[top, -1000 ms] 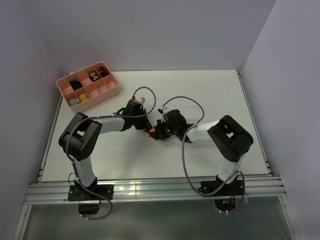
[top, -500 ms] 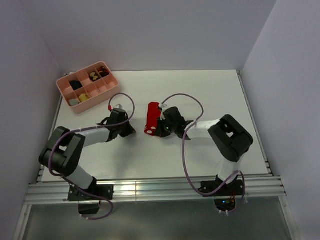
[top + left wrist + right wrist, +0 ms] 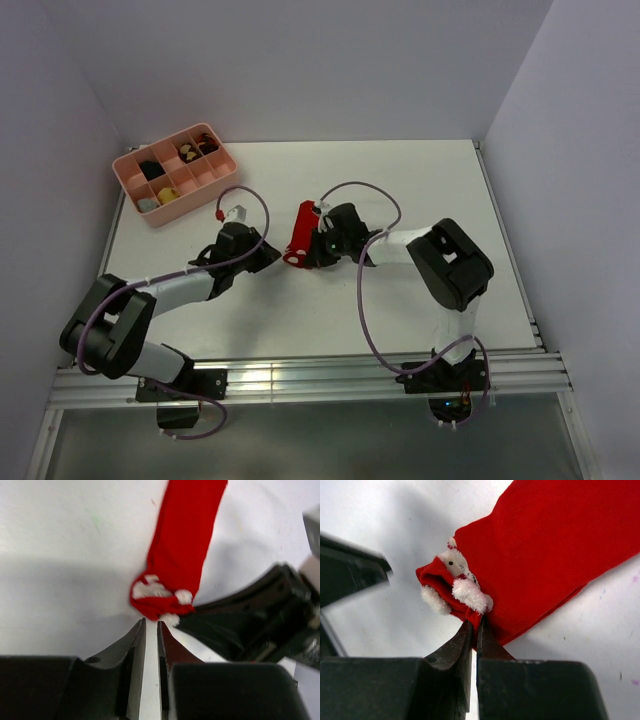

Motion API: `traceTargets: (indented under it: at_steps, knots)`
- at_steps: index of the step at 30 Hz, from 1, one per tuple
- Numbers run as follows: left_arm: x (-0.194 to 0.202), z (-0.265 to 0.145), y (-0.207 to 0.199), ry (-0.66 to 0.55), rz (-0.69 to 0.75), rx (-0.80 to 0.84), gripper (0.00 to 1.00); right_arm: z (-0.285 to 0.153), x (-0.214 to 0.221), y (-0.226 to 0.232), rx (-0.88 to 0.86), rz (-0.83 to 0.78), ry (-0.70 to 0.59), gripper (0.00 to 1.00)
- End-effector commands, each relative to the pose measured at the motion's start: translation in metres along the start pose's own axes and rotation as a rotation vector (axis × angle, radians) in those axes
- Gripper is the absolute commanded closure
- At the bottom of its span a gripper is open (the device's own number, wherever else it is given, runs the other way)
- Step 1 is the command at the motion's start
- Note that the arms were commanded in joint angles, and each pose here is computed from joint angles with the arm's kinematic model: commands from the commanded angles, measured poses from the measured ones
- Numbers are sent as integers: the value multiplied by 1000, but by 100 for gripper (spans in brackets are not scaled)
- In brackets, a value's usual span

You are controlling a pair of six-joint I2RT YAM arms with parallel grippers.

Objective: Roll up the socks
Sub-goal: Roll the sock at the center of the board.

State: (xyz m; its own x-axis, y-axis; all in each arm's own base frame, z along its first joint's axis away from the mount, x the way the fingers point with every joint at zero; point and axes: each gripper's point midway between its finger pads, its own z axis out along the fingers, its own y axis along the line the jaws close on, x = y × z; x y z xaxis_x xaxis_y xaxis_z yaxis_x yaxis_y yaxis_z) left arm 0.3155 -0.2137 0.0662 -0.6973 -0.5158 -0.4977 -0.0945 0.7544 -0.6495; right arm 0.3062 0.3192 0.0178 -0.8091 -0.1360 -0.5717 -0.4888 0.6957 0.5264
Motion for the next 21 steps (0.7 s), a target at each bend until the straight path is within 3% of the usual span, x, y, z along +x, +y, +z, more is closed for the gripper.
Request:
traceTargets:
  at_steps: [1, 6, 21]
  knots:
    - [10, -3, -19, -9, -3, 87, 80, 5, 26, -13, -18, 91, 132, 100]
    - [29, 3, -24, 21, 34, 127, 82, 5, 25, -9, -90, 164, 195, 100]
    - [12, 31, -50, -45, 119, 182, 85, 6, 25, -13, -115, 262, 258, 100]
